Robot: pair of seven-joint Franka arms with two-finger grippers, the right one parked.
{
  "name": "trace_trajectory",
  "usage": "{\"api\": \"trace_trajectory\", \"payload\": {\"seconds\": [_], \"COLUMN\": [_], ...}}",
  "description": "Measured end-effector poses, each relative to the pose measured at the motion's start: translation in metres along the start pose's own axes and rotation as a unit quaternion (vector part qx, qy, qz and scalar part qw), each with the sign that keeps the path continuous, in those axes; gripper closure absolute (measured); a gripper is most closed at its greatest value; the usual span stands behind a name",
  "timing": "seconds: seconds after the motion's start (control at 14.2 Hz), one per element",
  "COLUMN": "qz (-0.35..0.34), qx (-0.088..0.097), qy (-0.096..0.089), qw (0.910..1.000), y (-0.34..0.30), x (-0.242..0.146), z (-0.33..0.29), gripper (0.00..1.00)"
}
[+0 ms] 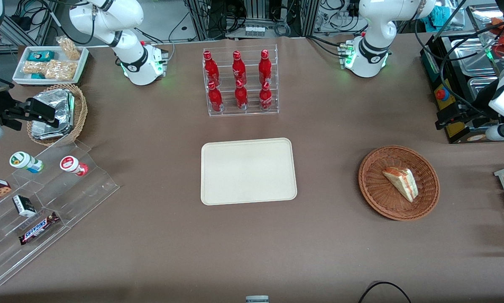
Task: Place sandwich from basket to tray
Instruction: 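Move the left gripper, open, over the wicker basket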
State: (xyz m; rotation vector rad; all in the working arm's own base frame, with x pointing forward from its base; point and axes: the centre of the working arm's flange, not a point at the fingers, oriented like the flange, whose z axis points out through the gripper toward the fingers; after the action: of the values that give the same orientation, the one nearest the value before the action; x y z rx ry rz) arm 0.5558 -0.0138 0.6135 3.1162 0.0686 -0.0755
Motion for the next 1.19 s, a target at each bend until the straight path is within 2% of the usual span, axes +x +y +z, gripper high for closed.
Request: {"api": "trace_trajectory", "payload": {"seconds": [0.63, 0.84, 0.98, 1.19], "qz": [0.000, -0.001, -0.002, -0.015], "qx": [0.000, 0.005, 0.008, 0.009], "qy": [0.001, -0.002, -0.013, -0.045], "qw": [1.0000, 1.0000, 0.9999, 0.9988], "y": [0.000, -0.002, -0.003, -0.018], "x": [-0.001, -0.001, 0.001, 0.006], "z": [-0.002, 0.002, 0.013, 0.044], "gripper": [0.00, 0.00, 0.00, 0.00]}}
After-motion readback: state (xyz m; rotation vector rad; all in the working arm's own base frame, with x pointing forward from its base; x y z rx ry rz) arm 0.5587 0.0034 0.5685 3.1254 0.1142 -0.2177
